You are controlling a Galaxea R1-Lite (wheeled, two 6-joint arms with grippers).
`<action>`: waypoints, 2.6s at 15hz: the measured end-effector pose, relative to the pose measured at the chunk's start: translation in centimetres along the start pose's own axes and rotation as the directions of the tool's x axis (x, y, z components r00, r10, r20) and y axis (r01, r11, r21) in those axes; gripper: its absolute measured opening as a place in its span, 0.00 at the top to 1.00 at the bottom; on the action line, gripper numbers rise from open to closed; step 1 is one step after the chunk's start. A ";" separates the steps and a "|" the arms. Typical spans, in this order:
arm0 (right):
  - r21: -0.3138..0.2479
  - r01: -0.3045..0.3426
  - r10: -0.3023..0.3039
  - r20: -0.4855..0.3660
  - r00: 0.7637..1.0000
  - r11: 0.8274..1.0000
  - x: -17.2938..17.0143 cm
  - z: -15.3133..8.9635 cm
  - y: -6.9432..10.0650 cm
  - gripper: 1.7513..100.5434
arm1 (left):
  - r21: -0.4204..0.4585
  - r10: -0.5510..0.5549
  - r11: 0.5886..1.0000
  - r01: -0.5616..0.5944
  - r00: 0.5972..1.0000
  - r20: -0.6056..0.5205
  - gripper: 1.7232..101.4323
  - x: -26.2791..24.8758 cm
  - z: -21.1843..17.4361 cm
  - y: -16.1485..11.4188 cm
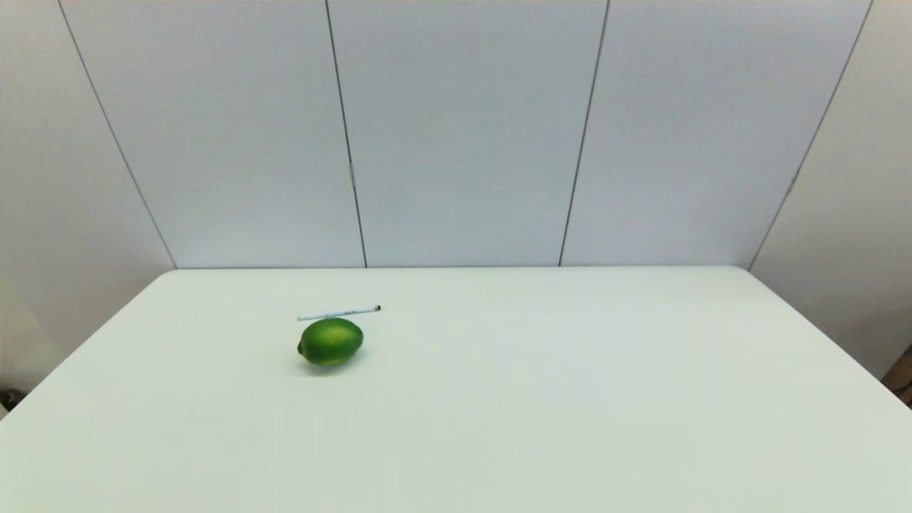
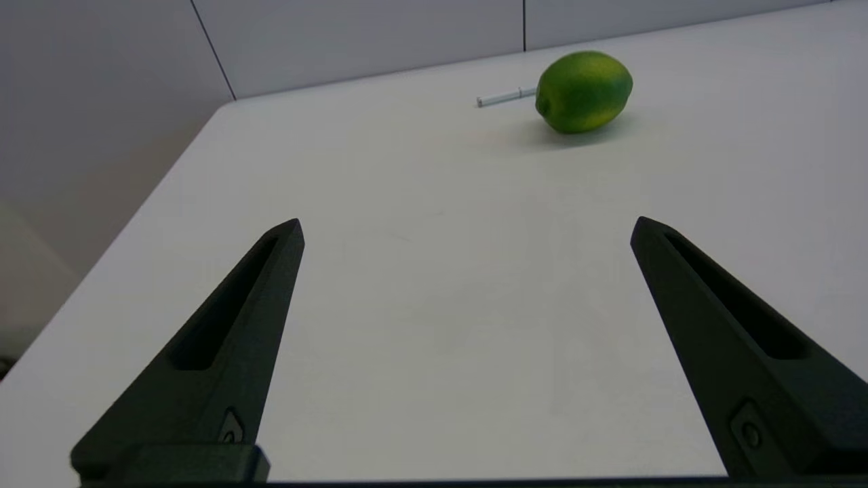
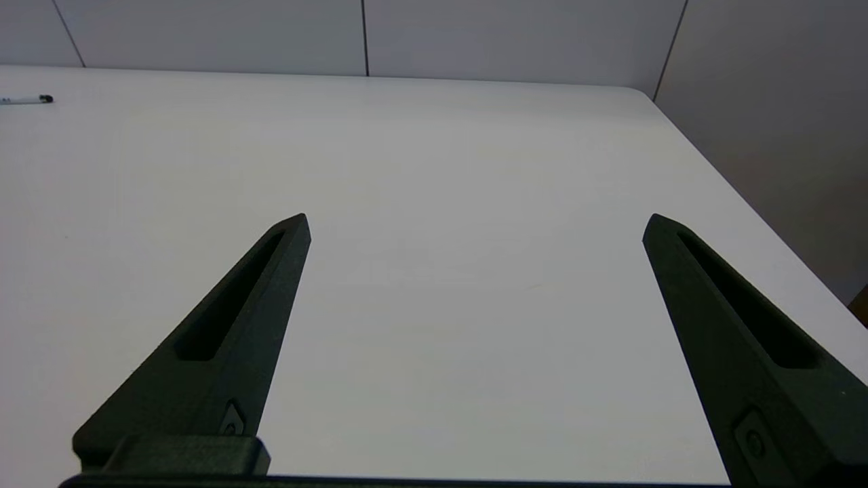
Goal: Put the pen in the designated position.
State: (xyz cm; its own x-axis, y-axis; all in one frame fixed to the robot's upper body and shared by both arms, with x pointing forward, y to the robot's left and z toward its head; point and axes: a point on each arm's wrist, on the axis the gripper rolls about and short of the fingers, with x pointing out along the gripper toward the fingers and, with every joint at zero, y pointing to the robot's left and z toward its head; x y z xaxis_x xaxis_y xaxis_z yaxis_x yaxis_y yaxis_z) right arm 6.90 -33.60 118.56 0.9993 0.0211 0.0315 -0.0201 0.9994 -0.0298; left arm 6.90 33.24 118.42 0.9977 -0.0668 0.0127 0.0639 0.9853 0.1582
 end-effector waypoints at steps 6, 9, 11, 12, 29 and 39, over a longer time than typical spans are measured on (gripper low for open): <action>-0.001 0.000 0.000 0.000 1.000 1.000 0.0 0.0 0.0 0.03 | -0.012 0.003 1.000 -0.003 1.000 0.000 0.04 0.0 0.0 0.0; 0.000 0.000 0.000 0.000 1.000 1.000 0.0 0.0 0.0 0.03 | -0.086 0.008 0.996 -0.008 1.000 -0.003 0.04 0.0 -0.1 0.0; -0.001 0.000 0.000 0.000 1.000 1.000 0.0 0.0 0.0 0.03 | -0.164 0.052 0.985 -0.053 0.999 -0.008 0.04 0.0 -0.1 0.1; 0.000 0.000 0.000 0.000 1.000 1.000 0.0 0.0 0.0 0.03 | -0.182 0.061 0.981 -0.061 0.998 -0.008 0.04 0.0 -0.1 0.1; -0.008 -0.001 0.001 0.001 1.000 1.000 0.0 0.0 0.0 0.03 | -0.184 0.063 0.981 -0.063 0.998 -0.008 0.04 0.0 -0.1 0.1; -0.001 -0.001 0.001 0.002 1.000 1.000 0.0 0.0 0.0 0.03 | -0.184 0.063 0.981 -0.063 0.998 -0.008 0.04 0.0 -0.1 0.1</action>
State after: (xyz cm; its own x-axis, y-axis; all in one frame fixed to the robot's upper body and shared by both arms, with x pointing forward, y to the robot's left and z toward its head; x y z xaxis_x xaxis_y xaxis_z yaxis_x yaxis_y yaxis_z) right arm 6.90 -33.60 118.57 0.9992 0.0226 0.0330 -0.0215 0.9993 -0.0309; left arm 6.90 33.38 118.38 0.9999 -0.0034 0.0147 0.0038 0.9996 -0.0269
